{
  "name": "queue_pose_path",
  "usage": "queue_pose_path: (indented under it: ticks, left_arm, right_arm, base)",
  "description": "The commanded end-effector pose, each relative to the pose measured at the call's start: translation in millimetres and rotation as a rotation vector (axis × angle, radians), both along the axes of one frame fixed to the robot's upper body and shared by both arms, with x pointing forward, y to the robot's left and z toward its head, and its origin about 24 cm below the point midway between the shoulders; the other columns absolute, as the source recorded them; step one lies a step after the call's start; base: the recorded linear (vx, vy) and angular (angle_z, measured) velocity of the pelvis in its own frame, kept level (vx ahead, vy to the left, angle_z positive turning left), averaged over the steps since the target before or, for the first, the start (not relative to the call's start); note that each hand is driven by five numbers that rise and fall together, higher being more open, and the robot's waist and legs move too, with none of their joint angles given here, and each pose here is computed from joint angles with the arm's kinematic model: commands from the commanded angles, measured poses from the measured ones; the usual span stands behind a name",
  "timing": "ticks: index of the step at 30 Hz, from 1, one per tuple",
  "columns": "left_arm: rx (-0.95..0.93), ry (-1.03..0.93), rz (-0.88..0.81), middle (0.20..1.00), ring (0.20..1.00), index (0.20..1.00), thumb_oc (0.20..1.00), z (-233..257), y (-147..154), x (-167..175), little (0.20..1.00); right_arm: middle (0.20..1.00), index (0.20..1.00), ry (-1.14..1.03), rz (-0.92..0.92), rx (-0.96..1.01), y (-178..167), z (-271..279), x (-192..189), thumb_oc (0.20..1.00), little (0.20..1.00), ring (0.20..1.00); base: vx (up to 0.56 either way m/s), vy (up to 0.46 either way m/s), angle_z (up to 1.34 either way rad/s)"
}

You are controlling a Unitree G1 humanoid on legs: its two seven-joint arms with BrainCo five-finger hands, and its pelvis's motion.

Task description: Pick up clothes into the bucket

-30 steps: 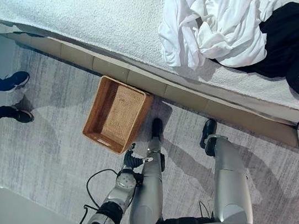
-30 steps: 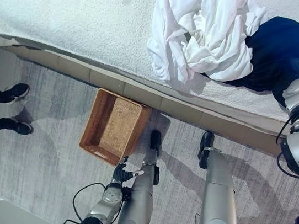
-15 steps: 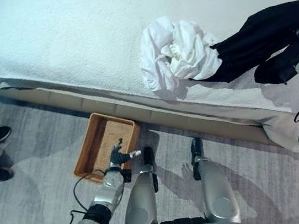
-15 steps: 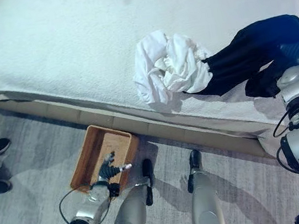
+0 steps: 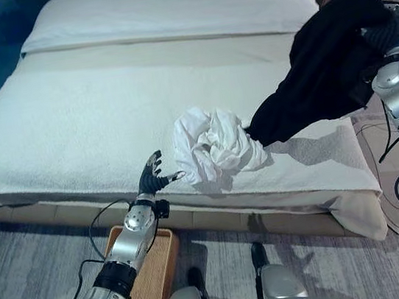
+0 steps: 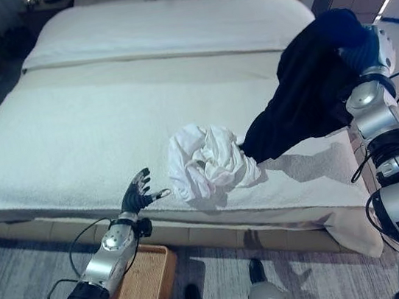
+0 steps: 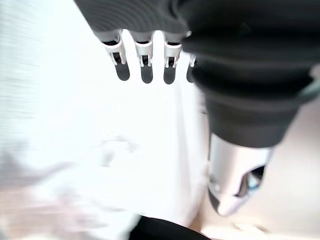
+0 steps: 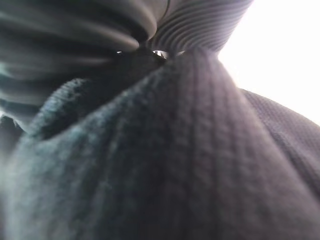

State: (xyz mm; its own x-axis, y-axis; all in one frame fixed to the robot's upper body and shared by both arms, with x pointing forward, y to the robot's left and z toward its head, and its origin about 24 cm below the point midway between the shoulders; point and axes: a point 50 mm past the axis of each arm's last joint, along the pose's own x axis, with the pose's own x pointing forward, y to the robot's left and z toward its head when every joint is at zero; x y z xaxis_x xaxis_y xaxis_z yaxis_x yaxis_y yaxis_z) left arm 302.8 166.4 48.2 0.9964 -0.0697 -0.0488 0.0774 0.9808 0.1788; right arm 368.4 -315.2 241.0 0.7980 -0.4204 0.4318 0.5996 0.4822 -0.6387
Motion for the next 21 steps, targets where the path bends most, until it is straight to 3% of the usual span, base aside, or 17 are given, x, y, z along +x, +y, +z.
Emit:
queue_pose_path:
  ticks: [1, 4, 13, 21]
  left_arm:
    - [-0.005, -0.131, -0.057, 1.0, 1.0, 1.0, 1.0, 33.5, -6.1, 11.2, 1.0]
    - [0.011, -0.162, -0.088, 1.0, 1.0, 1.0, 1.0, 43.5, -13.8, 16.5, 1.0]
    - [0.107, -0.241, -0.228, 1.0, 1.0, 1.0, 1.0, 73.2, -59.7, 37.8, 1.0]
    - [0.027, -0.204, -0.299, 1.0, 1.0, 1.0, 1.0, 73.4, -96.5, 41.5, 1.0]
  right_arm:
    - [0.2, 0.2, -0.099, 0.104, -0.082, 9.6, 30.5, -8.4, 0.2, 0.2, 0.2]
    - [0.2, 0.2, -0.083, 0.169, -0.081, 18.8, 26.5, -8.5, 0.2, 0.2, 0.2]
    - [0.2, 0.2, 0.021, 0.635, -0.052, 91.3, 21.3, -11.1, 0.2, 0.2, 0.2]
    - [0.2, 0.2, 0.083, 0.956, -0.039, 145.5, 24.4, -23.7, 0.2, 0.2, 0.2]
  base:
    - [0.06, -0.013, -0.03]
    - [0.06, -0.009, -0.03]
    - [0.02, 0.001, -0.04]
    - [0.0, 0.0, 0.0]
